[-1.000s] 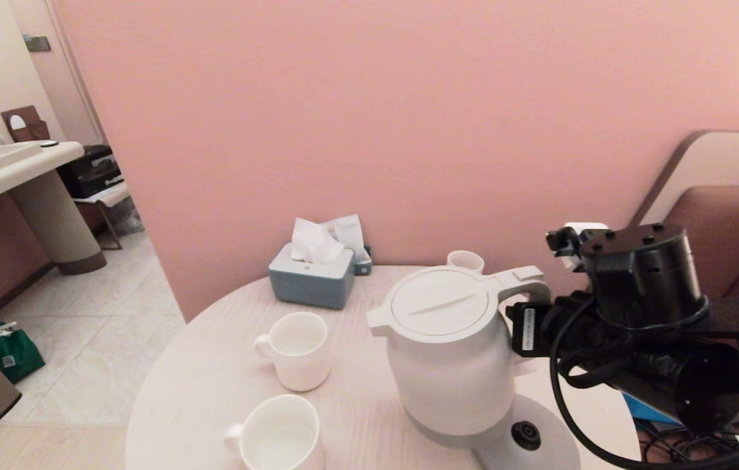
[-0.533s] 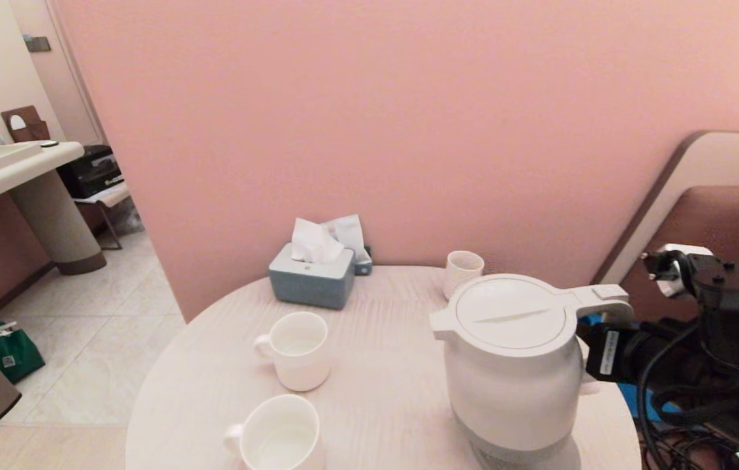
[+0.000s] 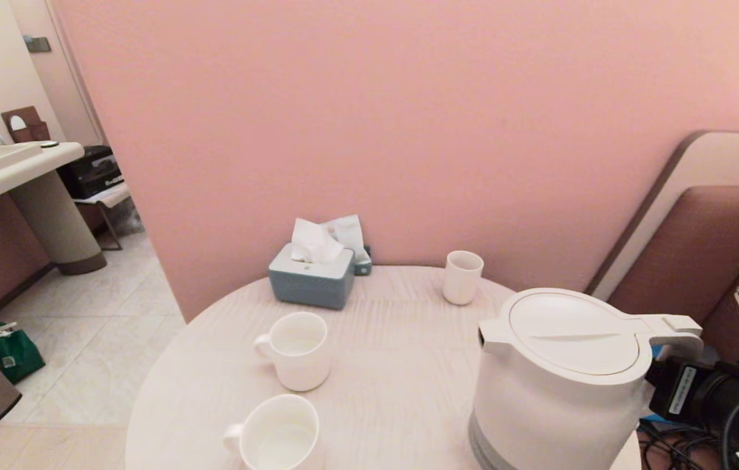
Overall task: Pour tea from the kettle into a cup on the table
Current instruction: Put down the kettle on the table
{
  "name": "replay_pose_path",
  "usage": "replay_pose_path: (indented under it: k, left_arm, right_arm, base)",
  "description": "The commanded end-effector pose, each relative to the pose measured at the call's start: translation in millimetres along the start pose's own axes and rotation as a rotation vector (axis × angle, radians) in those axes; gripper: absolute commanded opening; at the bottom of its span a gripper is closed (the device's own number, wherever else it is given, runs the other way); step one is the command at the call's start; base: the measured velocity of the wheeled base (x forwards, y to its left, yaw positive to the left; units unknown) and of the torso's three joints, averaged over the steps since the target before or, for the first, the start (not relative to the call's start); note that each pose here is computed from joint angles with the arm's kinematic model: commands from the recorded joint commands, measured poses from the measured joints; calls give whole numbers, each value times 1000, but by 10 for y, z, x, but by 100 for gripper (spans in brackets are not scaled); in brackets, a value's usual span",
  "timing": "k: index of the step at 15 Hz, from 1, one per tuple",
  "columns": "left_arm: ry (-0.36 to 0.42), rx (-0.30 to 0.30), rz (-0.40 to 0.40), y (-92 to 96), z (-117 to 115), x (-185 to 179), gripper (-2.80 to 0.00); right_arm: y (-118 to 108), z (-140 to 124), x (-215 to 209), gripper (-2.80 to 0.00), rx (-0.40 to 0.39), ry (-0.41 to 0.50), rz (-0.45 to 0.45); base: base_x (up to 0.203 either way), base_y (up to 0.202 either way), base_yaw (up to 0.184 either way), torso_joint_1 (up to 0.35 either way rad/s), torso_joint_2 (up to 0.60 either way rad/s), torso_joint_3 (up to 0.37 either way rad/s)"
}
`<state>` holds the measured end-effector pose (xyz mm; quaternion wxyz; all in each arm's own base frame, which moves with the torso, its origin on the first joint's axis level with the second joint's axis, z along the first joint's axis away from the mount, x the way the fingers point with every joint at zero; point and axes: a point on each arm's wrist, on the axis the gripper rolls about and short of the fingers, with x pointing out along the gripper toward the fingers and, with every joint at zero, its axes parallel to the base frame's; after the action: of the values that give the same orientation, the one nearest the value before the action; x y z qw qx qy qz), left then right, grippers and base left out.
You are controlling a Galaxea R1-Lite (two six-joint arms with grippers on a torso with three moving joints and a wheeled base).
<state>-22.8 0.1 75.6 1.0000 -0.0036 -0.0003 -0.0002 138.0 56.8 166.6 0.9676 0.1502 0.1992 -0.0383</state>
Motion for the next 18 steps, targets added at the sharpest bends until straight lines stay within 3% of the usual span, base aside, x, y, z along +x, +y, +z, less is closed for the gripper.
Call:
replay_pose_path:
  k: [1,4,11,18]
  left_arm:
    - [0,0,0,0,1,0,-280]
    - [-1,0,0,0,1,0,-280]
    - [-1,0,0,0,0,0,-280]
    - [0,0,0,0,1,1,-280]
  right_arm:
    - [-18,-2,-24,-280,11,-8,2]
    - [-13,-4,-11,-280,26,-30,30]
    - [-158,-88,220,-280,47,11,-18]
    - [-232,-175,336,-280,14,68,-81]
  base:
    - [0,0,0,0,0,0]
    - [0,0,0,0,0,0]
    - [0,0,0,0,0,0]
    - [0,0,0,0,0,0]
